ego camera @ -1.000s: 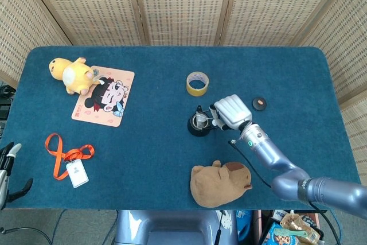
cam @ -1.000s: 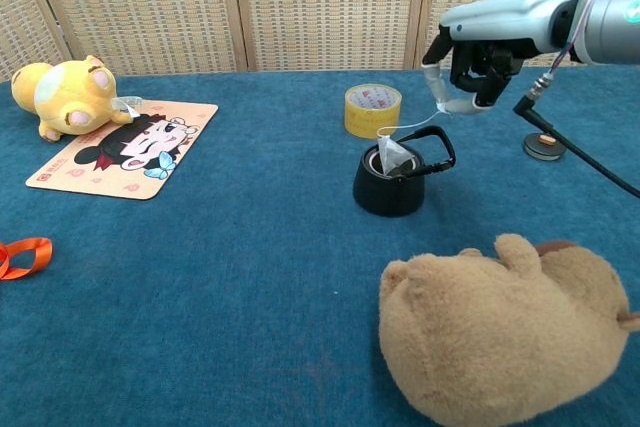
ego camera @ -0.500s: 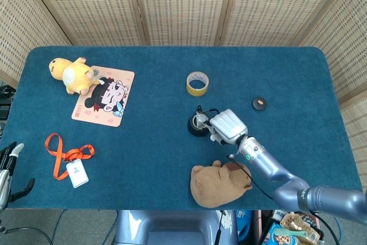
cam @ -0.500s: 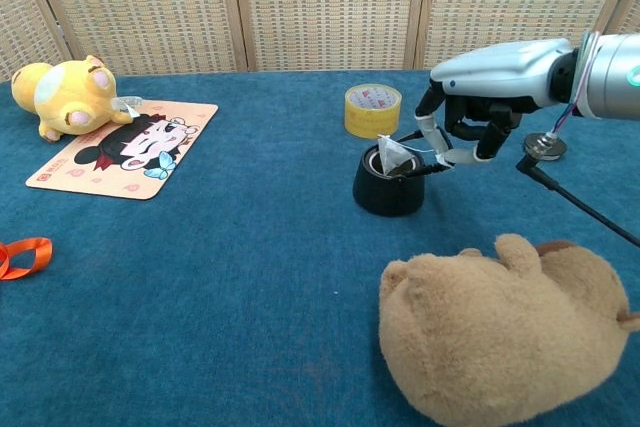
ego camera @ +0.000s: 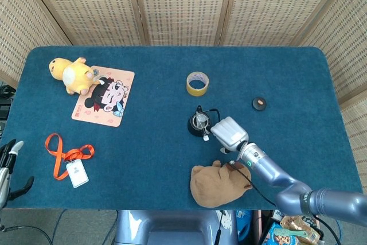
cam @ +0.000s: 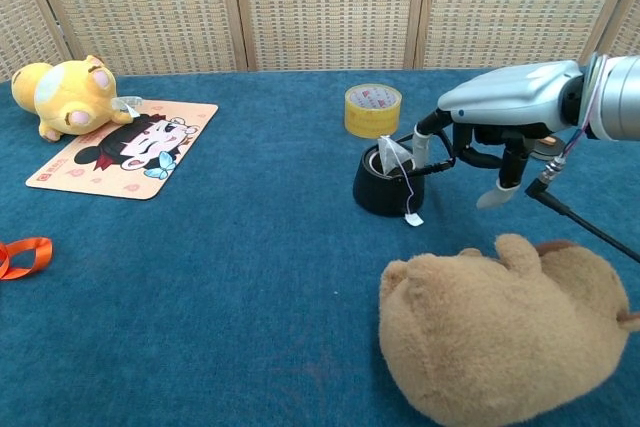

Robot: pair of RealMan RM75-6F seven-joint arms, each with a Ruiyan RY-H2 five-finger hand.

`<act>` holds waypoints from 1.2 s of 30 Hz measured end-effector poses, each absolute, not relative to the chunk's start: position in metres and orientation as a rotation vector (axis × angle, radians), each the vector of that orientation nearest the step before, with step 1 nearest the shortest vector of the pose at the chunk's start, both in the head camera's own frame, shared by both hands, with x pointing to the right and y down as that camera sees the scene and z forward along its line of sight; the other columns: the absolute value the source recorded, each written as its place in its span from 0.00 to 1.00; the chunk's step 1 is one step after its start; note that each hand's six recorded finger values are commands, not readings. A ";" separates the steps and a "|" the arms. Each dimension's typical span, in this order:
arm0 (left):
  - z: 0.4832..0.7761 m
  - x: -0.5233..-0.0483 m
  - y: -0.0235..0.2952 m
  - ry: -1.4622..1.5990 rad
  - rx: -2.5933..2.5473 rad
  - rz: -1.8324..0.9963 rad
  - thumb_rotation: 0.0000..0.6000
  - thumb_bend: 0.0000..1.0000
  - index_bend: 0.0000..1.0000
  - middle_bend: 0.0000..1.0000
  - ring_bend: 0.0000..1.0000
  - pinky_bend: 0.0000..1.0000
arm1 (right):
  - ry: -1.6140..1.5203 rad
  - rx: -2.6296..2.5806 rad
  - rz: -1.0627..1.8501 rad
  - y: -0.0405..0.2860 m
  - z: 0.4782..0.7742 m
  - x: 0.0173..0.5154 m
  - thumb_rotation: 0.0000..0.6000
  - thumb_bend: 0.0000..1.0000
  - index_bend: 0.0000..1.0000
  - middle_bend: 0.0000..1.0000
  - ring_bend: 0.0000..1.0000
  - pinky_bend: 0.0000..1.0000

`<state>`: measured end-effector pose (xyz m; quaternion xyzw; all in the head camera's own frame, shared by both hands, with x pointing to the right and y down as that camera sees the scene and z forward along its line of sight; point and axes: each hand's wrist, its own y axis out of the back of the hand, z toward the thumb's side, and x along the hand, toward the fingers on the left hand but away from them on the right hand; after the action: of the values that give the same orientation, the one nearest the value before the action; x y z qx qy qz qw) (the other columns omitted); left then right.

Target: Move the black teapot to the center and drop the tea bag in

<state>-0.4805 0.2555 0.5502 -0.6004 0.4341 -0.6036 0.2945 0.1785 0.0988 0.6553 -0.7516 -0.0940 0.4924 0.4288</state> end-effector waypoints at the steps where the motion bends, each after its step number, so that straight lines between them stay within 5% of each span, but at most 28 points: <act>1: 0.550 -0.480 0.255 1.154 -1.596 -1.606 1.00 0.34 0.00 0.00 0.00 0.00 | -0.236 -1.878 1.230 0.098 0.654 0.179 1.00 0.26 0.25 0.87 0.99 0.99; 4: 0.549 -0.479 0.252 1.150 -1.593 -1.604 1.00 0.34 0.00 0.00 0.00 0.00 | -0.238 -1.892 1.238 0.096 0.651 0.179 1.00 0.26 0.18 0.91 0.99 0.99; 9: 0.548 -0.477 0.248 1.143 -1.591 -1.600 1.00 0.34 0.00 0.00 0.00 0.00 | -0.219 -1.935 1.274 0.090 0.648 0.178 0.98 0.54 0.08 0.99 1.00 1.00; 15: 0.548 -0.476 0.246 1.133 -1.599 -1.605 1.00 0.34 0.00 0.00 0.00 0.00 | -0.165 -1.980 1.324 0.080 0.643 0.171 0.83 0.70 0.08 1.00 1.00 1.00; 26: 0.546 -0.476 0.245 1.124 -1.597 -1.613 1.00 0.34 0.00 0.00 0.00 0.00 | -0.121 -2.040 1.411 0.064 0.648 0.161 0.82 0.81 0.05 1.00 1.00 1.00; 36: 0.547 -0.477 0.246 1.124 -1.597 -1.626 1.00 0.34 0.00 0.00 0.00 0.00 | -0.078 -2.052 1.454 0.057 0.659 0.149 0.82 0.82 0.05 1.00 1.00 1.00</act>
<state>-0.4775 0.2459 0.5469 -0.6004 0.4224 -0.6112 0.2959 0.1494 0.0573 0.6589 -0.7761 -0.0295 0.5497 0.3076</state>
